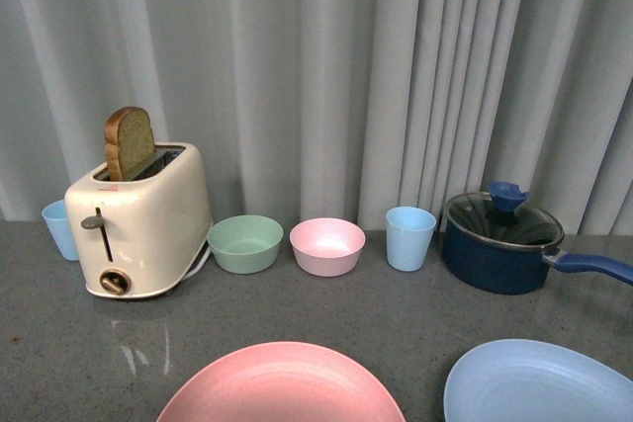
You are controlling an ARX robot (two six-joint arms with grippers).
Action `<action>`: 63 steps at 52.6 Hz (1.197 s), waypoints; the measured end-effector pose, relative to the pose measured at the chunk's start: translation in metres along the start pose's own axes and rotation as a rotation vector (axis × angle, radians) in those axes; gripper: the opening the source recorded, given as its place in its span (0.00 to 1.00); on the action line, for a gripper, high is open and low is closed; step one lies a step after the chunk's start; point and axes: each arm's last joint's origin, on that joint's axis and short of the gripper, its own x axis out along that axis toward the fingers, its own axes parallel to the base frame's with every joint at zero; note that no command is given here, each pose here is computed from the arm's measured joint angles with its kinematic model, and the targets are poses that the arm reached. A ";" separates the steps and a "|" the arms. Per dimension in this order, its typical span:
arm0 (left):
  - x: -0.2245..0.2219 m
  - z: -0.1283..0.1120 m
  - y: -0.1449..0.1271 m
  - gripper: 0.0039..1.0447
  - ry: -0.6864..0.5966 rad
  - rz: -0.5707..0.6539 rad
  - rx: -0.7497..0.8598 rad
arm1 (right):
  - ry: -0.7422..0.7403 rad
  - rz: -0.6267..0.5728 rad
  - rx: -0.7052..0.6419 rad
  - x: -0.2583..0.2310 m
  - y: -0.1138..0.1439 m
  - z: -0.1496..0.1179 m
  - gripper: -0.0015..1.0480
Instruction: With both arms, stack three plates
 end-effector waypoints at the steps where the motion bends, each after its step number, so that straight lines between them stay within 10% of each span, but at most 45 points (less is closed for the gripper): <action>1: 0.000 0.000 0.000 0.03 0.000 0.000 0.000 | 0.000 0.000 0.000 0.000 0.000 0.000 0.93; 27: -0.014 -0.003 0.000 0.03 0.007 0.000 0.000 | 0.000 0.000 0.000 0.000 0.000 0.000 0.93; 47: -0.014 -0.003 0.000 0.92 0.006 0.000 0.000 | 0.000 0.000 0.000 0.000 0.000 0.000 0.93; 57: -0.014 -0.003 0.000 0.94 0.006 0.000 0.002 | 0.041 -0.024 0.013 0.000 0.000 -0.001 0.93; 63: -0.014 -0.003 0.000 0.94 0.006 -0.001 0.002 | 0.398 -0.057 0.213 0.018 -0.016 0.018 0.93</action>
